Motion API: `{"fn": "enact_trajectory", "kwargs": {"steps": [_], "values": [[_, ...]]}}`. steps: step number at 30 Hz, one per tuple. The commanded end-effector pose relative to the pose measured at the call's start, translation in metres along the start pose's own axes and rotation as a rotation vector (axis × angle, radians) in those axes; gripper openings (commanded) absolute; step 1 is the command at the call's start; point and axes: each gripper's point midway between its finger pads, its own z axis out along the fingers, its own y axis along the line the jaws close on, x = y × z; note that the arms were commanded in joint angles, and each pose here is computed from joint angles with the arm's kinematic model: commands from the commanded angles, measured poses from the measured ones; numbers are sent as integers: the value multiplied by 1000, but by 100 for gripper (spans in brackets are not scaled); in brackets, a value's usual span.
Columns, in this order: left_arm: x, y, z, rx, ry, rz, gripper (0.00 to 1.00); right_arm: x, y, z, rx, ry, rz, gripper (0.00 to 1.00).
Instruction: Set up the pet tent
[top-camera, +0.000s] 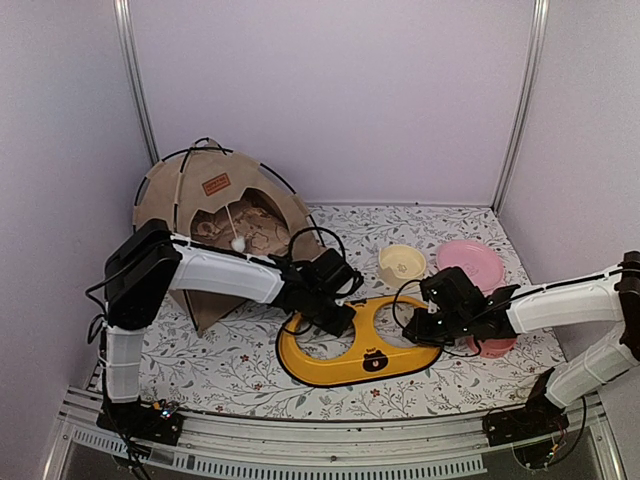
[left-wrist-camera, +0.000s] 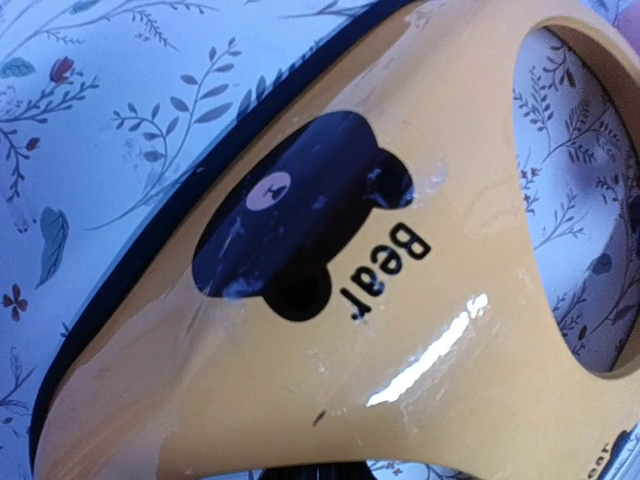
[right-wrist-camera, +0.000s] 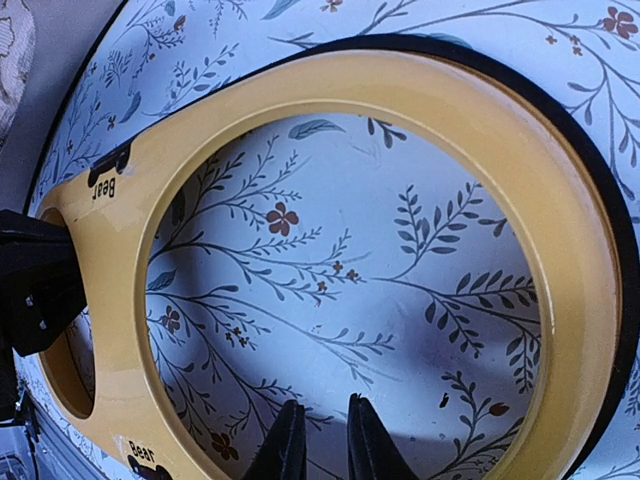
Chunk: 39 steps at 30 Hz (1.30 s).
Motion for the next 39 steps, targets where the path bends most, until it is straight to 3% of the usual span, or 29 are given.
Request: {"fn": "enact_trajectory", "kwargs": {"steps": [1,29,39], "values": [[-15,4,4,6,-21,12,1,5,-5,-5,21,1,3,18],[-42,-11,7,65,-58,60,3,13,9,-9,16,14,-9,18],[-52,-21,-42,127,-126,41,10,-49,33,-47,4,-143,-40,45]]}}
